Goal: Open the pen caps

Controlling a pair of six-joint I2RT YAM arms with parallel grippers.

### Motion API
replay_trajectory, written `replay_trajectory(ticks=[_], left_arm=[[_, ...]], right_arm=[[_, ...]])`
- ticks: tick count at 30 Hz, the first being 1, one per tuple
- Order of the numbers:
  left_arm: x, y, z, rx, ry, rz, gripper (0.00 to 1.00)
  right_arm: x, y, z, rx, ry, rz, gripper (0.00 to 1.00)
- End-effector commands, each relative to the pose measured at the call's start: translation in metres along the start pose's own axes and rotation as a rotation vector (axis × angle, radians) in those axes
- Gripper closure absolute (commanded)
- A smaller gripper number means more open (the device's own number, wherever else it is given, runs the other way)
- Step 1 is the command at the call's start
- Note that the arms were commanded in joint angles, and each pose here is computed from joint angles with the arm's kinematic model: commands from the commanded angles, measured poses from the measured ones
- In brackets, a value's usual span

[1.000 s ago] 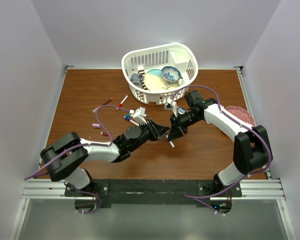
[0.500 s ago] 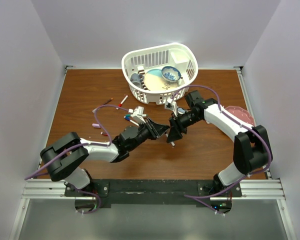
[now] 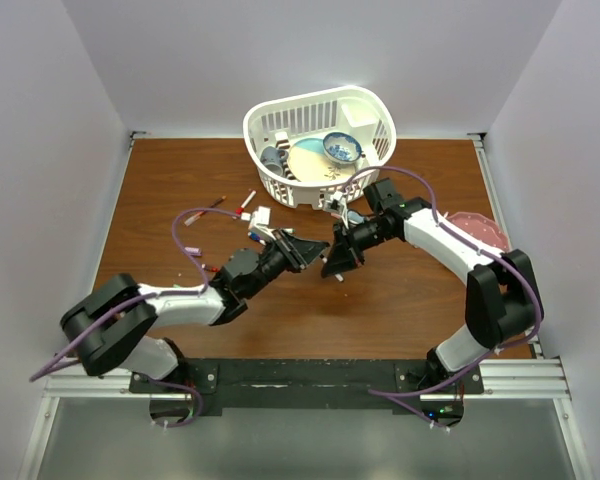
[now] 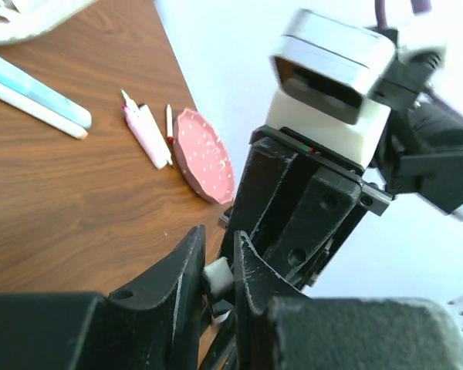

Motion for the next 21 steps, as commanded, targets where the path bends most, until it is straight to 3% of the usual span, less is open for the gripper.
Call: replay_trajectory(ticks=[1,3,6,9,12,16,21], left_arm=[[0.162,0.018,0.035,0.122,-0.546,-0.029,1.00],[0.199,0.013,0.051,0.148,-0.644,-0.071,1.00],[0.223,0.008,0.068,0.181,-0.696,-0.117,1.00],[0.222,0.018,0.085,0.258,-0.685,-0.134,1.00],[0.201,0.056,0.105,0.450,-0.609,-0.103,1.00],[0.164,0.142,0.171,0.891,-0.546,-0.054,1.00],[0.150,0.180,0.200,1.026,-0.500,-0.038,1.00]], right_arm=[[-0.019,-0.003,0.004,-0.021,0.050,-0.099,1.00],[-0.021,-0.003,0.003,-0.020,0.064,-0.105,1.00],[-0.022,-0.001,0.001,-0.027,0.087,-0.082,1.00],[-0.023,-0.007,0.004,-0.084,0.109,-0.063,1.00],[-0.024,-0.029,0.015,-0.263,0.135,-0.043,1.00],[-0.020,-0.041,0.027,-0.389,0.140,-0.012,1.00],[-0.020,-0.041,0.029,-0.398,0.139,-0.007,1.00]])
Point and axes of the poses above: each gripper's point midway between its finger pads, its own z axis back along the fingers, its own y axis along the line the jaws close on, x = y × z, the point moved 1 cm from there along z, back along the fingers, and after that the axes turned 8 degrees about z, right-handed, at the moved point
